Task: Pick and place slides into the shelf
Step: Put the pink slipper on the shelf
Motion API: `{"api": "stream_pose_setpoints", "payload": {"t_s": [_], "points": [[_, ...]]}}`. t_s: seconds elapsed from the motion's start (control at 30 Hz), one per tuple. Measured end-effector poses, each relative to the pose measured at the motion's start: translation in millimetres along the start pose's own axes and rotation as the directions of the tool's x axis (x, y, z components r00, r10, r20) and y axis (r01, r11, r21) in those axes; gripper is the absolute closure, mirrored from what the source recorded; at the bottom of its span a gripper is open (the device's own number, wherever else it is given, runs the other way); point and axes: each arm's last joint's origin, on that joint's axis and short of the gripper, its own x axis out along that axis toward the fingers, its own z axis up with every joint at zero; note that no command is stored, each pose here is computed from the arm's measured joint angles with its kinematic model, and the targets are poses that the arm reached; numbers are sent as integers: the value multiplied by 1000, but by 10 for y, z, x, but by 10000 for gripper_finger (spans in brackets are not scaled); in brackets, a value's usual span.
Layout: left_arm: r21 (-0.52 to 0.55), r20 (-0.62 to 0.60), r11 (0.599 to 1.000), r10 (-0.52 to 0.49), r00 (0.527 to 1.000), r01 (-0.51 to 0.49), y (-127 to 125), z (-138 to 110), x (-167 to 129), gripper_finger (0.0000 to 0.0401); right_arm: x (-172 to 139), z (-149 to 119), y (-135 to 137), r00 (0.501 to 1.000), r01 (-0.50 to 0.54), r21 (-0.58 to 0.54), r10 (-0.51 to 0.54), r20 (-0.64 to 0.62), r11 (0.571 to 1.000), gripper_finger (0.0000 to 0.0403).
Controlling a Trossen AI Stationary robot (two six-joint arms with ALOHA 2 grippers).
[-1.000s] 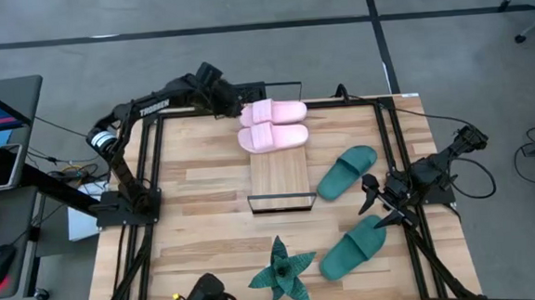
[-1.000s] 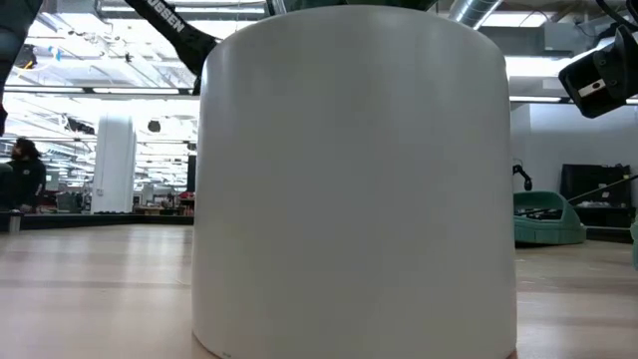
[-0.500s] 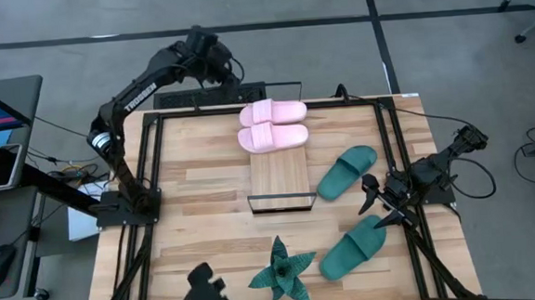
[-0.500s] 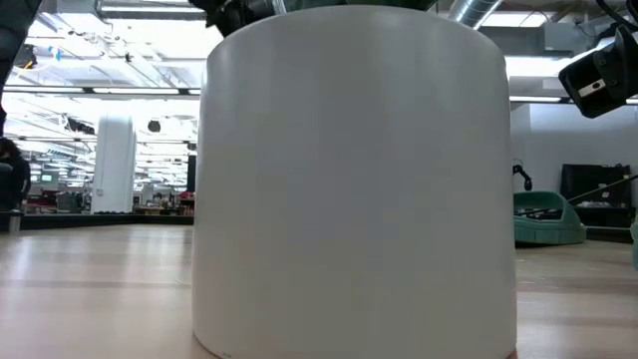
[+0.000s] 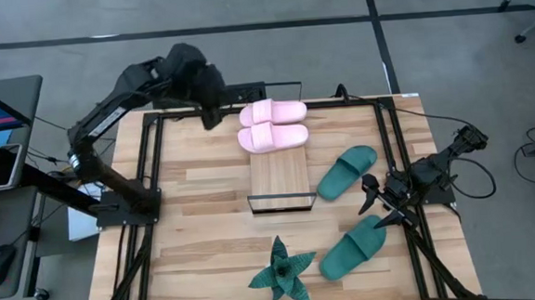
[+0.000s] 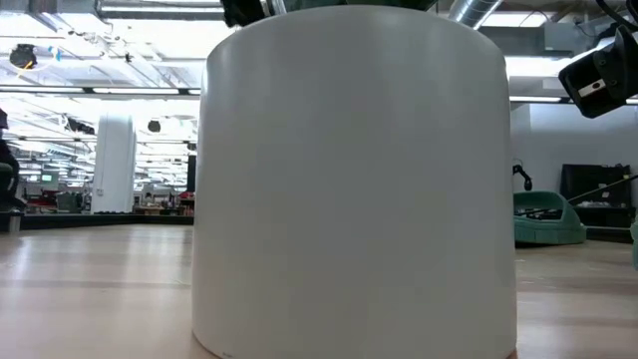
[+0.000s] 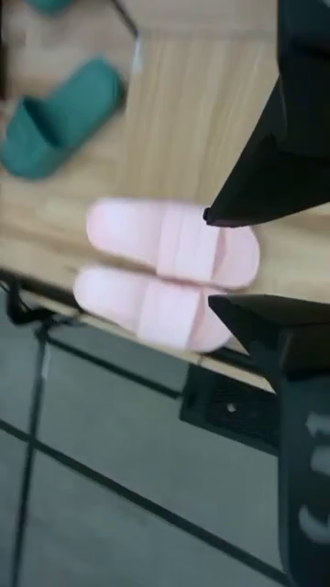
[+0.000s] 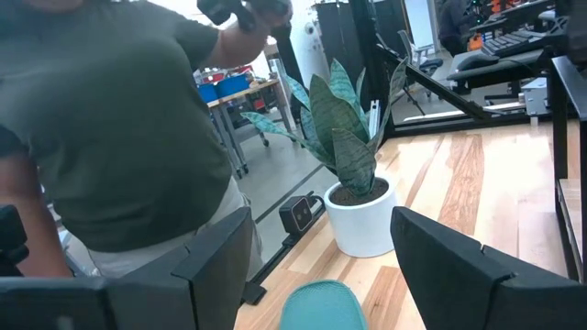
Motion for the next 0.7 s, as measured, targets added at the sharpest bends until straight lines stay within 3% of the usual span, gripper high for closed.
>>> {"api": "stream_pose_setpoints", "payload": {"t_s": [0.17, 0.3, 0.47, 0.7], "points": [[72, 30, 997, -21, 999, 19, -298, -51, -236, 338, 0, 0, 0, 1000, 0, 0, 0, 0, 1000, 149], [111, -25, 991, -78, 997, 80, -500, -216, -201, 391, 0, 2, 1, 1000, 0, 0, 0, 1, 1000, 149], [138, -117, 982, -112, 987, 128, -688, -516, -46, 399, 0, 1, 0, 1000, 0, 0, 0, 1, 1000, 149], [198, -201, 955, -181, 963, 221, -921, -913, 391, 401, 0, 1, 0, 1000, 0, 0, 0, 1, 1000, 149]]}}
